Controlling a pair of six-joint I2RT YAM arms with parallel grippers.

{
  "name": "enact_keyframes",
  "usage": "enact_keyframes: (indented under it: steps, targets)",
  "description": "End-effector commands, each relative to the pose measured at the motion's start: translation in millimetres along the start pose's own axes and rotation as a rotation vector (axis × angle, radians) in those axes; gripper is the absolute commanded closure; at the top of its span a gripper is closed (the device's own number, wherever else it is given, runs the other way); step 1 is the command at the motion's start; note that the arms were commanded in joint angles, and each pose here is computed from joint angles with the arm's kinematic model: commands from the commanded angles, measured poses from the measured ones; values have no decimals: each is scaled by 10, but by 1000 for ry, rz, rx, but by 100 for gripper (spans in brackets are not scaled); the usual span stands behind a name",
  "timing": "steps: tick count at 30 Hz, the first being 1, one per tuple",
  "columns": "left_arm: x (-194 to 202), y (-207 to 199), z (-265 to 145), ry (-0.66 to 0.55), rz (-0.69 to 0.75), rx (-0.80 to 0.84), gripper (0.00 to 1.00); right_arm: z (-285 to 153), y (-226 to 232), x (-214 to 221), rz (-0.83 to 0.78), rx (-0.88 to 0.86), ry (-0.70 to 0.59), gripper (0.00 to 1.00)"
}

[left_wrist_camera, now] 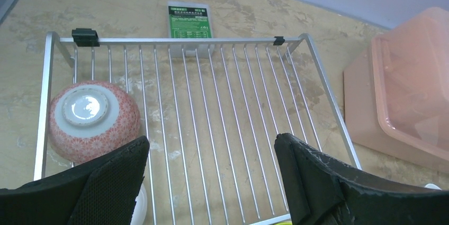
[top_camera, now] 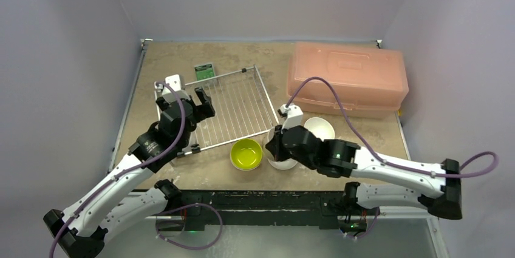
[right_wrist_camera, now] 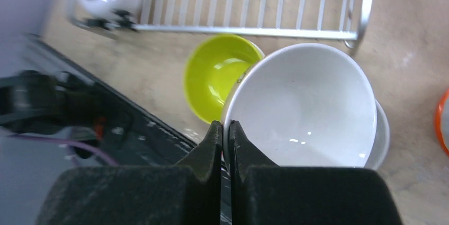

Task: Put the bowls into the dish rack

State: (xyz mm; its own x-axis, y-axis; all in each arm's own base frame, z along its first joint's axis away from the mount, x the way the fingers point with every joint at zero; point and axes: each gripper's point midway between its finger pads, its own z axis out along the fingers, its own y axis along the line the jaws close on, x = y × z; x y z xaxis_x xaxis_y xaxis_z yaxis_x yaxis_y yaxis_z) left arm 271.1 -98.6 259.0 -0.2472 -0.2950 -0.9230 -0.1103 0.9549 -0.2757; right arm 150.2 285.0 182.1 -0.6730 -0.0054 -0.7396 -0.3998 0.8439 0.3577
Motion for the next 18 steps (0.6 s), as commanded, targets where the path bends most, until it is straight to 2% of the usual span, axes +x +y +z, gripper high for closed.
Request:
enact_keyframes:
  steps: [1,4,9,13,18]
  targets:
    - [-71,-17,-85,8,-66,14,12,-357,534,-665,42,-262,-220,100]
    - [-102,-41,-118,14,-73,28,12,-336,697,-739,14,-293,-211,100]
    - [-420,-4,-195,-48,-71,-5,12,-213,1032,-1160,-28,-352,-320,100]
    - [-768,104,-315,-139,-113,-55,13,199,1177,-1399,-30,-388,-306,100]
    - [-1063,256,-493,-220,-136,-90,13,639,1319,-1721,19,-520,-265,100]
